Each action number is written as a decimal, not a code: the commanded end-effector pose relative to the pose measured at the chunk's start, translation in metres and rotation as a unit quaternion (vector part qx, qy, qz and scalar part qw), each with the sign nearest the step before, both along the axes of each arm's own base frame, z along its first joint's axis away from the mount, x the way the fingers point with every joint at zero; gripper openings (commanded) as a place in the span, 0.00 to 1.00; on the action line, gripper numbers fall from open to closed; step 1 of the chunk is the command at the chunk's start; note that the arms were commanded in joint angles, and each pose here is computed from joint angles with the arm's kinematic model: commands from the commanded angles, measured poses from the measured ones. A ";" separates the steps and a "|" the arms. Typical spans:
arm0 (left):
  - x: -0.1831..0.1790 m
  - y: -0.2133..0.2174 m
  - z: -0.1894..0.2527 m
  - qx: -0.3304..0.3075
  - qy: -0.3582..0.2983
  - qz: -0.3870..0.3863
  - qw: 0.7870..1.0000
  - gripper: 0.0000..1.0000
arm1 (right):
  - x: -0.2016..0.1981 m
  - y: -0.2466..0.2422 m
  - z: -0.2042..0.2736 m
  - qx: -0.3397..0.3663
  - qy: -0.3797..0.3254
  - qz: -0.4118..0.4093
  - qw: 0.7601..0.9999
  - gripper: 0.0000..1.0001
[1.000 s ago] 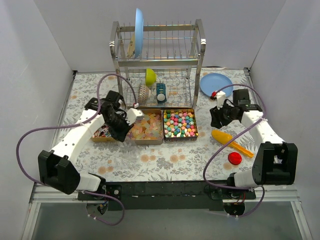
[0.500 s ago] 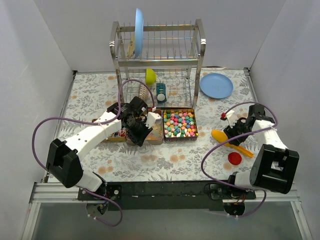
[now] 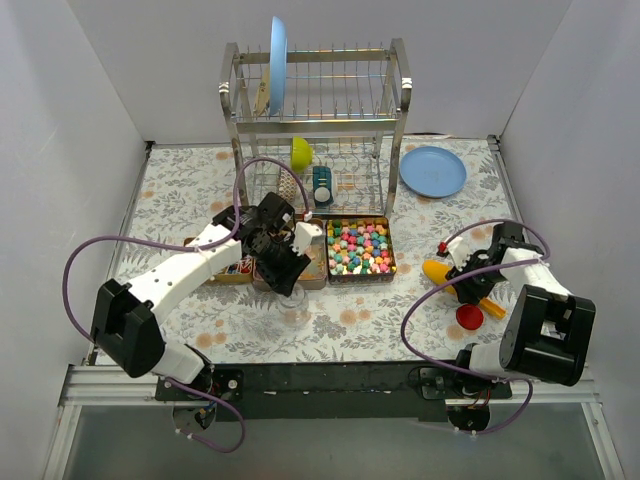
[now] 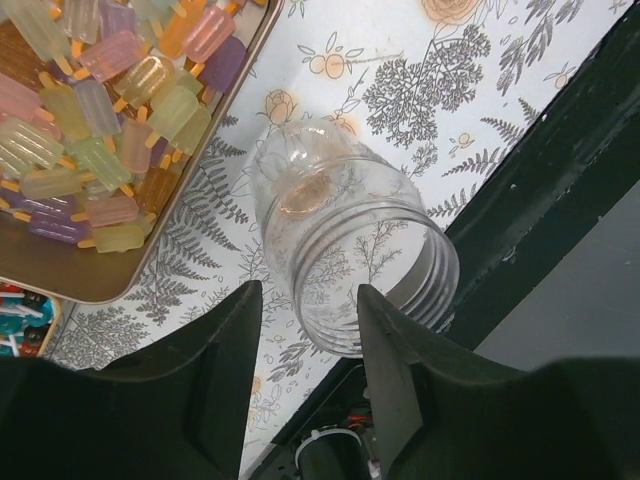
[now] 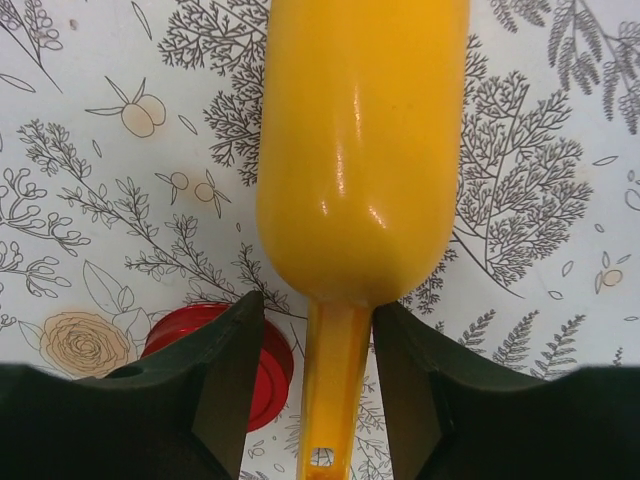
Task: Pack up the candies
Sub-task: Place the packing bottle at the center of the board, then pick up the spatula from the center of the board, then scoop the fake candies from the storage box.
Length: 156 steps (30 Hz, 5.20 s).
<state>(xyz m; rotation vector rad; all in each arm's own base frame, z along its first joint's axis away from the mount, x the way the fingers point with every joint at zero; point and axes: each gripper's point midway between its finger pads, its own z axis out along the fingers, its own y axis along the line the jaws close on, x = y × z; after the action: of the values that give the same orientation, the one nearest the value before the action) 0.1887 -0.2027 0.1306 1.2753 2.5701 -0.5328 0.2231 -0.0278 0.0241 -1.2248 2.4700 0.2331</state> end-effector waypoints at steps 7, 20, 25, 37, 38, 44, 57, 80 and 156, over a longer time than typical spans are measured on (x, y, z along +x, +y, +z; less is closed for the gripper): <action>0.019 -0.021 0.079 -0.103 -0.124 -0.030 0.986 0.45 | 0.004 -0.002 -0.009 0.003 0.019 0.015 1.000 0.17; 0.028 -0.039 0.134 -0.248 -0.439 -0.194 0.841 0.84 | -0.001 0.132 0.134 0.241 0.029 0.196 0.950 0.01; 0.044 -0.056 0.129 -0.245 -0.450 -0.230 0.827 0.61 | -0.035 0.188 0.150 0.263 0.050 0.288 0.919 0.01; 0.030 -0.085 0.138 -0.308 -0.489 -0.328 0.747 0.57 | -0.037 0.225 0.172 0.296 0.065 0.315 0.899 0.01; 0.030 -0.086 0.138 -0.310 -0.490 -0.332 0.744 0.56 | -0.036 0.226 0.172 0.296 0.065 0.316 0.899 0.01; 0.030 -0.097 0.140 -0.325 -0.486 -0.360 0.727 0.53 | -0.033 0.235 0.169 0.298 0.071 0.324 0.895 0.01; 0.021 -0.118 0.132 -0.338 -0.485 -0.398 0.701 0.43 | -0.032 0.254 0.167 0.299 0.081 0.344 0.887 0.01; 0.034 -0.104 0.114 -0.288 -0.401 -0.325 0.807 0.00 | 0.014 0.252 0.238 0.289 -0.044 0.245 0.924 0.47; 0.109 0.028 0.029 -0.250 -0.125 0.138 0.950 0.53 | 0.143 0.148 0.167 -0.224 -0.112 0.403 0.880 0.01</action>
<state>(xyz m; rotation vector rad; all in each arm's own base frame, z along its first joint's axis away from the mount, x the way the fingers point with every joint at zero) 0.3038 -0.1836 0.1528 0.7110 2.1871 -0.9158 0.3481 0.1409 0.1792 -2.1741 1.7394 -0.0611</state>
